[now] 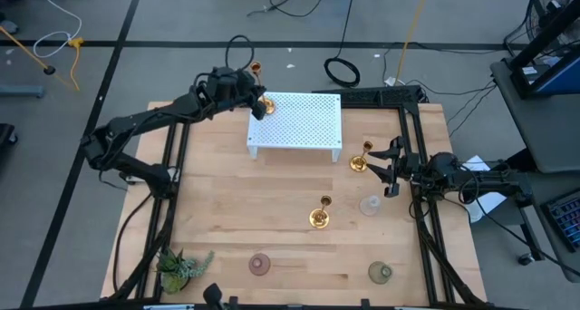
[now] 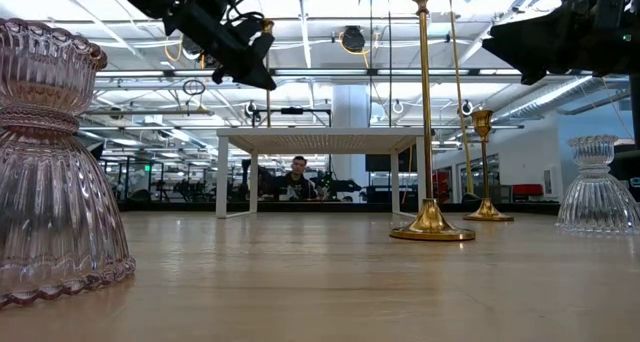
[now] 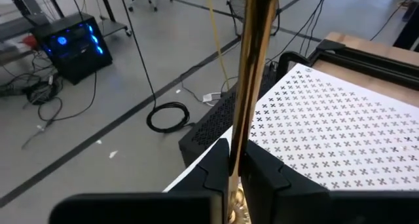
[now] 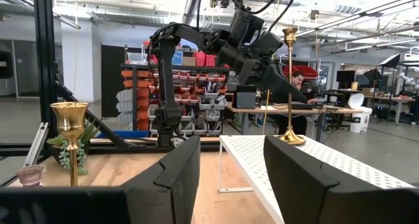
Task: Pick & Place candle stick holders
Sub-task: Put the middle left golden candle holder on the shelf
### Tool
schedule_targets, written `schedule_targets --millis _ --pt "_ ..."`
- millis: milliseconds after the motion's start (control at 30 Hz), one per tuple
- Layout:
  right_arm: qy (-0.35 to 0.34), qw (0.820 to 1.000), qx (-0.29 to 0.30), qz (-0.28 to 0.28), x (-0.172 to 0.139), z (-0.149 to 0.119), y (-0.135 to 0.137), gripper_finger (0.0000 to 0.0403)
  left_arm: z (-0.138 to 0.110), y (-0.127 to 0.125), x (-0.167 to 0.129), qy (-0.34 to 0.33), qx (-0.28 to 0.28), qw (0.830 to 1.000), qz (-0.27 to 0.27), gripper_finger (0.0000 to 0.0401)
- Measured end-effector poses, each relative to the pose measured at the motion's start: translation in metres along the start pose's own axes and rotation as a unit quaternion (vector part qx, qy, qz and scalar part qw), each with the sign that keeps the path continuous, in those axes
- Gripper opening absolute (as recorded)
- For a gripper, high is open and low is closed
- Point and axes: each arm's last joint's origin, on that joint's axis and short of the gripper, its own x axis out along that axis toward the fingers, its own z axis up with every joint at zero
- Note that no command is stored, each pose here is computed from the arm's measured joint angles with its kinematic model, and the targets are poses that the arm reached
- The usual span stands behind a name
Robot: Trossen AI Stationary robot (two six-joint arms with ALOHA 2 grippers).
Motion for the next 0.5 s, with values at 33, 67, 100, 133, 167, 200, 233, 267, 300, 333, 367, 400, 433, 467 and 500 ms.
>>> schedule_targets --millis 33,67,100,133,167,200,233,267,300,333,367,400,433,467,500 --pt "0.0 1.0 0.0 0.0 0.0 0.0 0.0 0.0161 -0.0001 0.0 0.0001 0.0 0.002 1.0 0.0 0.0032" --pt "0.0 1.0 0.0 0.0 0.0 0.0001 0.0 0.0161 -0.0001 0.0 0.0001 0.0 0.005 1.0 0.0 0.0033" --pt "0.0 1.0 0.0 0.0 0.0 0.0001 0.0 0.0161 -0.0001 0.0 0.0001 0.0 0.01 1.0 0.0 0.0033" --pt "0.0 1.0 0.0 0.0 0.0 0.0 0.0 0.0161 -0.0001 0.0 0.0001 0.0 0.013 1.0 0.0 0.0034" --pt "0.0 1.0 0.0 0.0 0.0 0.0 0.0 0.0161 -0.0001 0.0 0.0001 0.001 0.015 1.0 0.0 0.0034" --pt "0.0 1.0 0.0 0.0 0.0 0.0 0.0 0.0161 -0.0002 0.0 0.0001 0.001 0.015 1.0 0.0 0.0034" --pt "0.0 1.0 0.0 0.0 0.0 0.0 0.0 0.0161 -0.0002 0.0 0.0001 0.001 0.015 1.0 0.0 0.0035" --pt "0.0 1.0 0.0 0.0 0.0 0.0 0.0 0.0161 -0.0001 0.0 0.0001 0.001 0.015 1.0 0.0 0.0035" --pt "0.0 1.0 0.0 0.0 0.0 0.0 0.0 0.0161 -0.0002 0.0 0.0001 0.001 0.015 1.0 0.0 0.0035" --pt "0.0 1.0 0.0 0.0 0.0 0.0 0.0 0.0161 -0.0002 0.0 0.0001 0.001 0.015 1.0 0.0 0.0036" --pt "0.0 1.0 0.0 0.0 0.0 0.0 0.0 0.0161 -0.0002 0.0 0.0001 0.001 0.015 1.0 0.0 0.0036" --pt "0.0 1.0 0.0 0.0 0.0 0.0 0.0 0.0161 -0.0002 0.0 0.0001 0.001 0.016 1.0 0.0 0.0037" --pt "0.0 1.0 0.0 0.0 0.0 0.0001 0.0 0.0161 -0.0003 0.0 0.0001 0.002 0.018 1.0 0.0 0.004" --pt "0.0 1.0 0.0 0.0 0.0 0.0 0.0 0.0161 -0.0005 0.0 0.0001 0.003 0.02 1.0 0.0 0.0045" --pt "0.0 1.0 0.0 0.0 0.0 0.0 0.0 0.0161 -0.0012 0.0 0.0003 0.006 0.025 1.0 0.0 0.0051"
